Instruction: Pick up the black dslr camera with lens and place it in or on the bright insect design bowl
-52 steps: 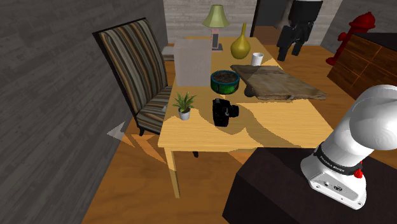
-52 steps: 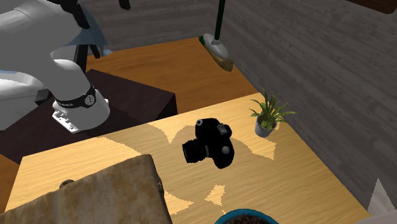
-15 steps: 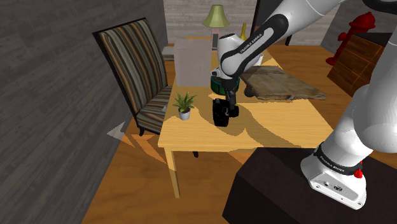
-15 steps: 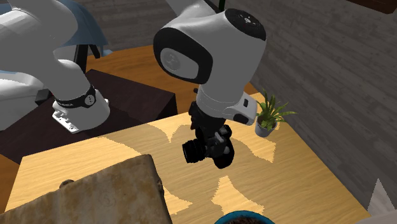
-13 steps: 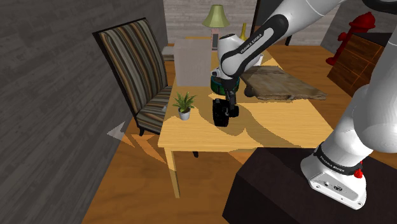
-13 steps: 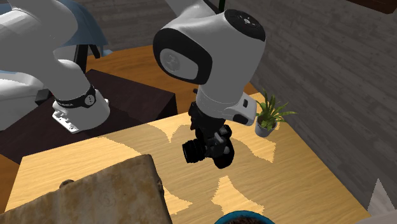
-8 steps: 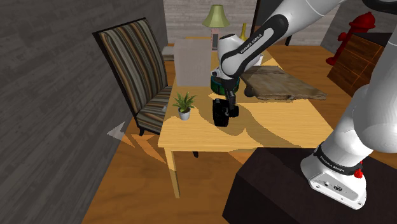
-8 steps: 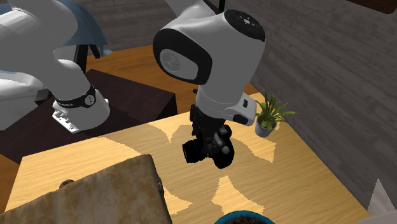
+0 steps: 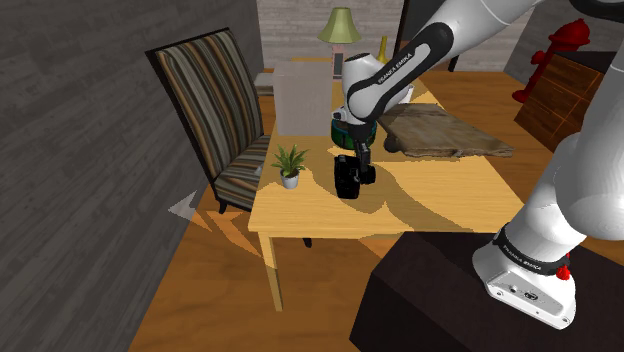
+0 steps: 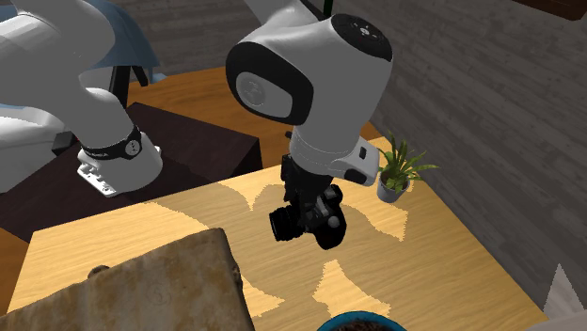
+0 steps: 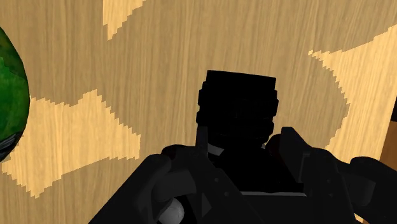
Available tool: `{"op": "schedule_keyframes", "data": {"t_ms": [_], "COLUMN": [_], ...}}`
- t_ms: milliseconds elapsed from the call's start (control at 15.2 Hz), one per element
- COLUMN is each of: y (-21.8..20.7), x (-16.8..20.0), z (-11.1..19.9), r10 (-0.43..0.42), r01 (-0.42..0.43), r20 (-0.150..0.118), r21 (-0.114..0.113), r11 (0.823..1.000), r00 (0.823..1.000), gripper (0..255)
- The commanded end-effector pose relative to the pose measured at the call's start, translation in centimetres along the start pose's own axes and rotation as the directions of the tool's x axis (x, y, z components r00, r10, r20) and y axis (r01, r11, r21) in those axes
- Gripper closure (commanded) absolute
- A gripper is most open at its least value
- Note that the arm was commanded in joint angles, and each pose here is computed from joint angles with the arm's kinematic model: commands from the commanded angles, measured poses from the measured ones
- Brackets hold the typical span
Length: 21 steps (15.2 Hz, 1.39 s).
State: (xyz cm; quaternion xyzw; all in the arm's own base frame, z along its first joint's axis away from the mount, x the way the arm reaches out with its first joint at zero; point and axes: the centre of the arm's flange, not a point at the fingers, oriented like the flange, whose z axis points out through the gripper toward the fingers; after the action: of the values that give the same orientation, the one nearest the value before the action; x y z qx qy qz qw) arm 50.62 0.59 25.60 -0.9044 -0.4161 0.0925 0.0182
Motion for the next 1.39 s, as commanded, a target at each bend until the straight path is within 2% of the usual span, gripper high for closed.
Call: {"op": "schedule_keyframes", "data": {"t_ms": [0, 1320], "y": [0.0, -1.2], "x": [0.1, -1.6], "z": [0.0, -10.3], "r10": [-0.001, -0.001], "r01": [0.001, 0.001], "r20": [0.0, 0.0], "r21": [0.0, 0.0], "r11": [1.0, 1.0], "r00": [1.0, 1.0], "gripper": [255, 255]}}
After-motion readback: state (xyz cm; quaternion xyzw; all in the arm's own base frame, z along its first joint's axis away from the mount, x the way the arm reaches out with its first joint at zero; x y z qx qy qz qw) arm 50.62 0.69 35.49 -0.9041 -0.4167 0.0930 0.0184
